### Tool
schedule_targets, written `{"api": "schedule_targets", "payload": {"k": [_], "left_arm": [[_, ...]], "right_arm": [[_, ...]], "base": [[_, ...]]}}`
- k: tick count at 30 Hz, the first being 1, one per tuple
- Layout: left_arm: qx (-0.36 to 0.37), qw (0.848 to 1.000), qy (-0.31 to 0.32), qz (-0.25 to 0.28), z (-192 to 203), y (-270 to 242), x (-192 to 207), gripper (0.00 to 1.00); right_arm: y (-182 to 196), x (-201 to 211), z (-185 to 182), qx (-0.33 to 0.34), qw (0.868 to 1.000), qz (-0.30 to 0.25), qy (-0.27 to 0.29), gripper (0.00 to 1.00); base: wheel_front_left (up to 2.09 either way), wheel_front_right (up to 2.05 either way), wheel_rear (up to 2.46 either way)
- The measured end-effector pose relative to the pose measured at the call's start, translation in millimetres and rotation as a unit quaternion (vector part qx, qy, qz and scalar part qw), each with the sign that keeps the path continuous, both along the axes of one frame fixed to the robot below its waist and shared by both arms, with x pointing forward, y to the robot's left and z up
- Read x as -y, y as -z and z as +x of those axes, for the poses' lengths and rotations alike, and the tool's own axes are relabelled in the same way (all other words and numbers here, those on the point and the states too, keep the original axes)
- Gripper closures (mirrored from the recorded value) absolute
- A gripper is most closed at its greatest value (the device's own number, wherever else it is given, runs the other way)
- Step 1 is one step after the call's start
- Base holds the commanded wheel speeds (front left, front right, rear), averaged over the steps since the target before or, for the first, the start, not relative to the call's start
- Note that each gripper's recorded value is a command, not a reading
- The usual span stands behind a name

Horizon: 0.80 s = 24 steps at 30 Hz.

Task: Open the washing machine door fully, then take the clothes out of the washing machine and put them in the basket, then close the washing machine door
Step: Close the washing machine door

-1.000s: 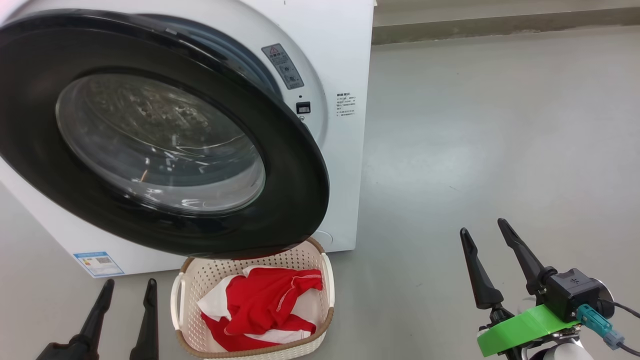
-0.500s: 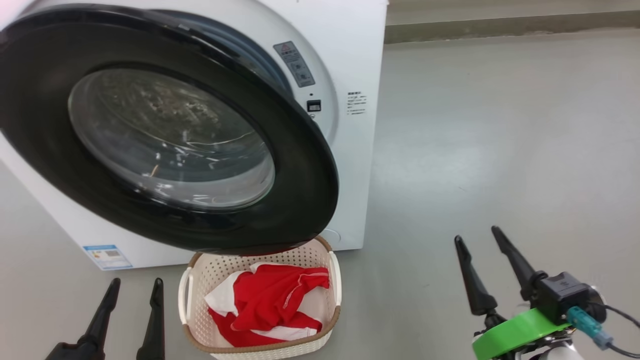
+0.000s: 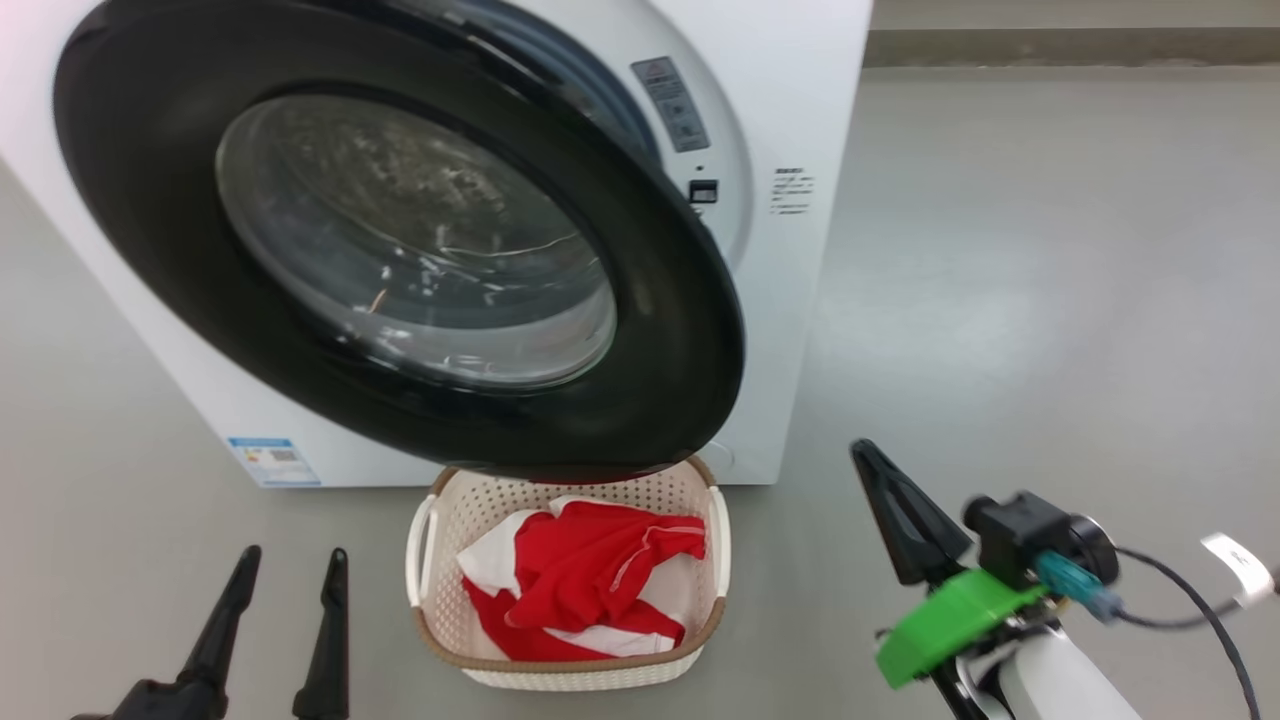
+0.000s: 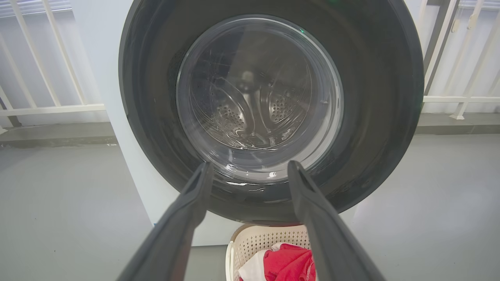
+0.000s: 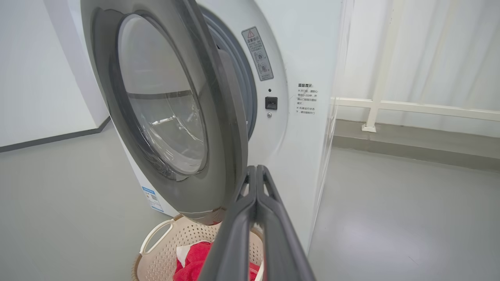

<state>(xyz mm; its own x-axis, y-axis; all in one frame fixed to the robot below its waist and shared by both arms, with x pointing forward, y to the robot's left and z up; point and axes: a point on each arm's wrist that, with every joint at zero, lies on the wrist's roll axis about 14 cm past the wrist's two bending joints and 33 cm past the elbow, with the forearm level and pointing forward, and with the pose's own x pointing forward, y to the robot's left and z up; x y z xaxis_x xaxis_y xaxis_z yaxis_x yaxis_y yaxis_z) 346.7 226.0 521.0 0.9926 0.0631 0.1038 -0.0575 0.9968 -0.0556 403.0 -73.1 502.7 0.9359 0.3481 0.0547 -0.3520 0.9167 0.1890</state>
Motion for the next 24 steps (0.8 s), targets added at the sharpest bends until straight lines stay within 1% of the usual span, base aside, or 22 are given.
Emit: {"api": "schedule_targets", "payload": {"k": [6,10,16,24], "left_arm": [[0.006,1.000,-0.005,-0.008,-0.5,-5.0,0.8,0.00],[0.000,1.000,-0.009,-0.009,0.0,-3.1,-1.5,0.00],[-0.004,1.000,-0.012,-0.012,3.6,-1.0,-2.2,0.00],[-0.020,0.999,-0.019,-0.016,11.6,9.0,-6.6,0.00]], "right_arm": [[-2.9,-39.3,17.1,-0.012,0.998,0.003,-0.057,1.00],[-5.8,-58.1,29.4,-0.015,0.996,0.000,-0.084,1.00],[-5.5,-72.3,53.1,-0.026,0.995,-0.007,-0.100,1.00],[-6.9,-96.2,83.1,-0.022,0.992,-0.008,-0.124,1.00]], "base": [[0.00,0.00,0.00],[0.00,0.00,0.00],[0.00,0.00,0.00],[0.00,0.00,0.00]]}}
